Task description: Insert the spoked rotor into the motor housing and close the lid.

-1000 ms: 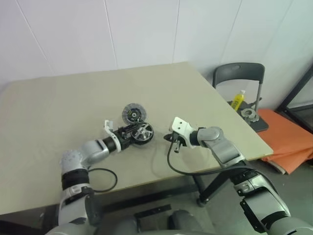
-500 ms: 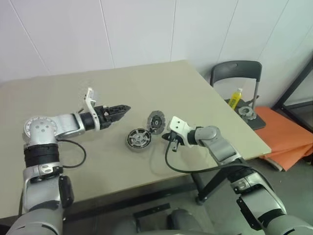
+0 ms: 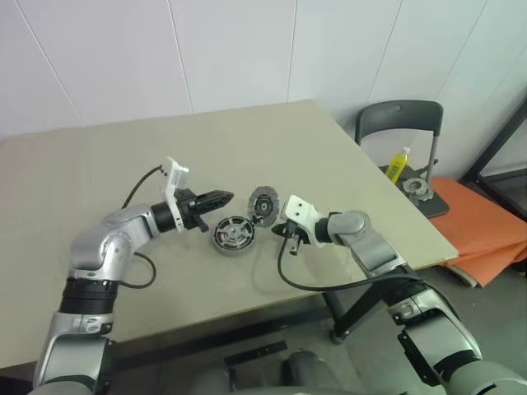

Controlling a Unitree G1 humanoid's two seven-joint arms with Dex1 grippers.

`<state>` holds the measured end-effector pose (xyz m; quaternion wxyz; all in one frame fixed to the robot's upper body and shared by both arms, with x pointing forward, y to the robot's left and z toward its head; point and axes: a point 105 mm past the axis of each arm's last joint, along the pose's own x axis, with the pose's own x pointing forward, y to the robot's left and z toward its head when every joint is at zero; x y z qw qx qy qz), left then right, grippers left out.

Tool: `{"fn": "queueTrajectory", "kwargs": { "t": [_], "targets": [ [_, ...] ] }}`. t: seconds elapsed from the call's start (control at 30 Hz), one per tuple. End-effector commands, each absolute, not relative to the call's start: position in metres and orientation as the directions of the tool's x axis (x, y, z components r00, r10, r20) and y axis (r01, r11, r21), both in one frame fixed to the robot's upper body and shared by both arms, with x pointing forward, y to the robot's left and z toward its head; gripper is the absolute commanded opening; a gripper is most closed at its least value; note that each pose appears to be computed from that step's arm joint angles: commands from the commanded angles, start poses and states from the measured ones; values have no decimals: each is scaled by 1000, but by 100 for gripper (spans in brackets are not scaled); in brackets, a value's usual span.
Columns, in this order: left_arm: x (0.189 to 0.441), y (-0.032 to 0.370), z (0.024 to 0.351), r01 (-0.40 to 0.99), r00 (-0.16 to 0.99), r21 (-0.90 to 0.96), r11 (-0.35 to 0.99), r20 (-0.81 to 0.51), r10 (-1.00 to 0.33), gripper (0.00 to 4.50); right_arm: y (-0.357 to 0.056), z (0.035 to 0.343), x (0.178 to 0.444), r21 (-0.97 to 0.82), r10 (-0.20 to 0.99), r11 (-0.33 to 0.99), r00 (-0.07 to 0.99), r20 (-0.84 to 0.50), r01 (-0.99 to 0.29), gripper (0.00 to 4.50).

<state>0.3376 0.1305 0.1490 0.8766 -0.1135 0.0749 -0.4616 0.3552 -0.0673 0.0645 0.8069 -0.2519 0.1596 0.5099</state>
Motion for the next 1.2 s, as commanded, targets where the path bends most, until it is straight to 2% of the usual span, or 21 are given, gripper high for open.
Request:
{"fn": "queueTrajectory", "kwargs": {
  "t": [0.03,0.1,0.27,0.5,0.57,0.77,0.87,0.97,1.07,1.2],
  "targets": [
    [344,135,137,766,620,-145,626,-87,-780,3,-62,81,360,-288,758,338,441,-480,-896,0],
    [343,136,115,762,621,-82,643,-188,-760,3,-62,82,360,-288,759,336,439,-480,-897,0],
    [338,137,83,767,610,2,641,-312,-728,3,-61,84,360,-291,761,333,438,-478,-897,0],
    [322,132,55,793,564,10,609,-393,-727,3,-61,84,361,-290,762,339,443,-474,-895,0],
    [326,132,63,781,589,18,625,-357,-725,3,-61,84,360,-289,762,339,441,-474,-895,0],
    [344,122,125,769,636,-35,639,-69,-769,3,-57,83,360,-288,765,331,434,-475,-898,0],
    [346,119,130,770,633,-68,635,-42,-773,3,-56,83,360,-288,767,329,433,-474,-899,0],
    [343,118,83,754,632,-24,656,-245,-735,3,-56,83,359,-288,768,328,432,-473,-900,0],
    [327,122,32,762,556,-30,647,-482,-677,3,-57,84,359,-289,767,333,436,-471,-898,0],
    [301,129,-3,794,433,-69,604,-633,-642,3,-58,84,359,-290,764,339,441,-471,-895,0]
  ]
}}
